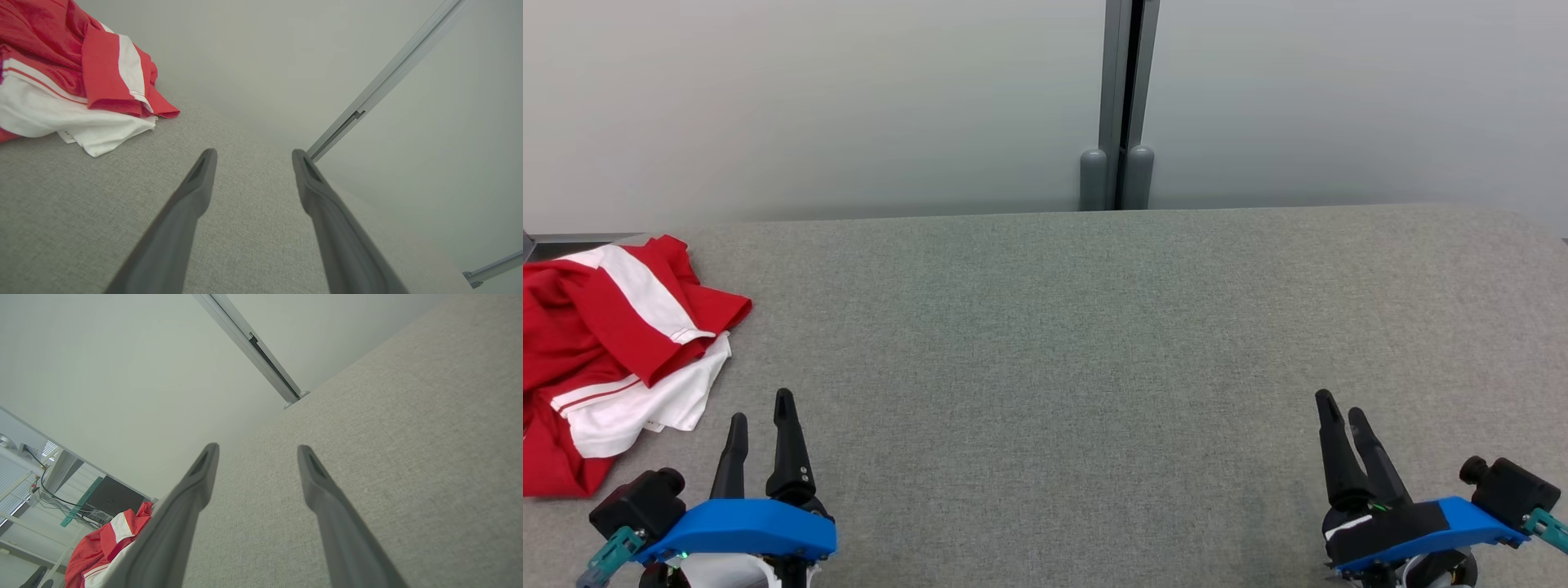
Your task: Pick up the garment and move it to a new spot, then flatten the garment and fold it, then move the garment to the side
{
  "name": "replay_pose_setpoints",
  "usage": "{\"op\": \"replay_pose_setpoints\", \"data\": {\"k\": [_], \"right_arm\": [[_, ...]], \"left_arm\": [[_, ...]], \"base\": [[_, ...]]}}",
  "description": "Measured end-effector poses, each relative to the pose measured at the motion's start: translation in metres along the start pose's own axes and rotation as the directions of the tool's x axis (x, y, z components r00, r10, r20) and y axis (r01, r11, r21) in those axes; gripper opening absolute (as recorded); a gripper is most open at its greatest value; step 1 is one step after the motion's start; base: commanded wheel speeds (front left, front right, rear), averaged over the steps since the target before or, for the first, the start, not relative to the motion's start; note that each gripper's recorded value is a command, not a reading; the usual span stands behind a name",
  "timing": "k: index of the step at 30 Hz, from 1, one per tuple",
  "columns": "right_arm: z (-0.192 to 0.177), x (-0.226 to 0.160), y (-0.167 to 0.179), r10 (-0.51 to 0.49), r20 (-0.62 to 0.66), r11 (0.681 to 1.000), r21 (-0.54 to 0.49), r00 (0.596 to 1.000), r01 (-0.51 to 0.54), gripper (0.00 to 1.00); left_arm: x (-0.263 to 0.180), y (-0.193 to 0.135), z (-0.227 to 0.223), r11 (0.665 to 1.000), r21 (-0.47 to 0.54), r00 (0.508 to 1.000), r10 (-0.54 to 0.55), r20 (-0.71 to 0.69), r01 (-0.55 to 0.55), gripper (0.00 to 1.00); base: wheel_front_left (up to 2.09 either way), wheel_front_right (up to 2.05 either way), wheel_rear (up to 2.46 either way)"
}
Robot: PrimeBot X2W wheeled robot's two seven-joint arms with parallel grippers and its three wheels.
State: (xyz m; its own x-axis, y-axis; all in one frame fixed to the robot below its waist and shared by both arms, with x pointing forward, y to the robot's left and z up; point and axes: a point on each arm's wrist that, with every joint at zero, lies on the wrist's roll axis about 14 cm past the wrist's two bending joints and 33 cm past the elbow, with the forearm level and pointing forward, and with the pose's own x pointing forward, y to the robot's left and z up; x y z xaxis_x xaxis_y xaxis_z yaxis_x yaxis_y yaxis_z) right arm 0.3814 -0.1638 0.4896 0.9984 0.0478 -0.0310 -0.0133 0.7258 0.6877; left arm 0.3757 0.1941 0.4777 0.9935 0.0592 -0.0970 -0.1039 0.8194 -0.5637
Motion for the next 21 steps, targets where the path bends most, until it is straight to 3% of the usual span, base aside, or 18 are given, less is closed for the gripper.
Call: {"op": "replay_pose_setpoints", "data": {"k": [21], "right_arm": [[-0.0055, 0.0004, 0.0084, 0.047, -0.006, 0.968, -0.247, 0.999, -0.047, 1.00]], "left_arm": [[-0.0013, -0.0015, 0.0068, 0.971, 0.237, 0.999, -0.016, 0.041, 0.005, 1.00]], "base": [[0.00, 0.00, 0.00]]}}
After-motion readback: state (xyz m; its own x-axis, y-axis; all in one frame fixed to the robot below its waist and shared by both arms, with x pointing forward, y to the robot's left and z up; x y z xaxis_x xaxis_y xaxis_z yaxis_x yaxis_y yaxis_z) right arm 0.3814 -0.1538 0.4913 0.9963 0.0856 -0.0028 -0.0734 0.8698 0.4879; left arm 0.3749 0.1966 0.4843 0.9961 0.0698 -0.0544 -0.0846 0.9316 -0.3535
